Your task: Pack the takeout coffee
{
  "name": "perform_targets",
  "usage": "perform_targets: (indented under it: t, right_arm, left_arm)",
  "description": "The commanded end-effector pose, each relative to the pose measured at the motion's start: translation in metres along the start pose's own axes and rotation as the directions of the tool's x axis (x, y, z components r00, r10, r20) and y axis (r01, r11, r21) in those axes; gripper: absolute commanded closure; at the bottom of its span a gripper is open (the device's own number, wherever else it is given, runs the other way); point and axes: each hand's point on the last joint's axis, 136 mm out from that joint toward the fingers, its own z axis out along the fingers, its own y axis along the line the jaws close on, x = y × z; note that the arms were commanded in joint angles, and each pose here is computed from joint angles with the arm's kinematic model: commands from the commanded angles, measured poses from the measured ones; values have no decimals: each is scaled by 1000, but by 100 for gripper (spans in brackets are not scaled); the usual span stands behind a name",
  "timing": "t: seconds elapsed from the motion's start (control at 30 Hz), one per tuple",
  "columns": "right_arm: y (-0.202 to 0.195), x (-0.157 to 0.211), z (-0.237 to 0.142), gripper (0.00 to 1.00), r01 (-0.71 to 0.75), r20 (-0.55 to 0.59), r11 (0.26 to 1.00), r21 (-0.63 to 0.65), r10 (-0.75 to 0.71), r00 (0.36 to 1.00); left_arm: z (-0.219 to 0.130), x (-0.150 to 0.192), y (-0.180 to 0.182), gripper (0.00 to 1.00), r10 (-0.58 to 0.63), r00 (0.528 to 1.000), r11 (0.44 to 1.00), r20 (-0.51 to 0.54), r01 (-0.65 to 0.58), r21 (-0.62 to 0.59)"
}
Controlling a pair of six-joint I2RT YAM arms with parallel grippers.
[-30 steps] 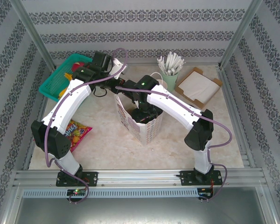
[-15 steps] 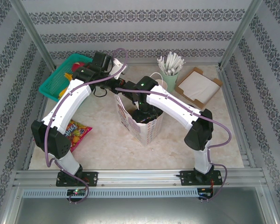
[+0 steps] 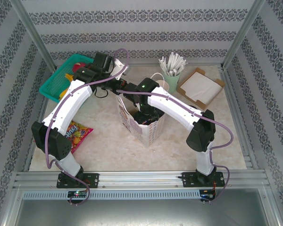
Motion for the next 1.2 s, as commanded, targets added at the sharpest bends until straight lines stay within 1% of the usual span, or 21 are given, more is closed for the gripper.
perform_targets:
  t: [0.0,0.5,0.93,1.17]
  right_arm:
    - [-7,-1,7,32,-2,-15,1000,16,2,1000]
    - [-4,-14,12,32,0,41,1000,3,0,999]
    - [-6,-13,15,32,-9,45,1000,-2,9,999]
    - [-5,-15,14,32,-11,56,1000,-13,11,998]
  left_arm:
    - [-2,2,-7,100,-10,1000,1000,1,10,24]
    - [3,1,-7,100,-18,1000,999,-6,19,39]
    - [3,1,-7,100,-25,1000,999,-6,25,40]
    - [4,0,-3,100,-35,999,999,0,35,22]
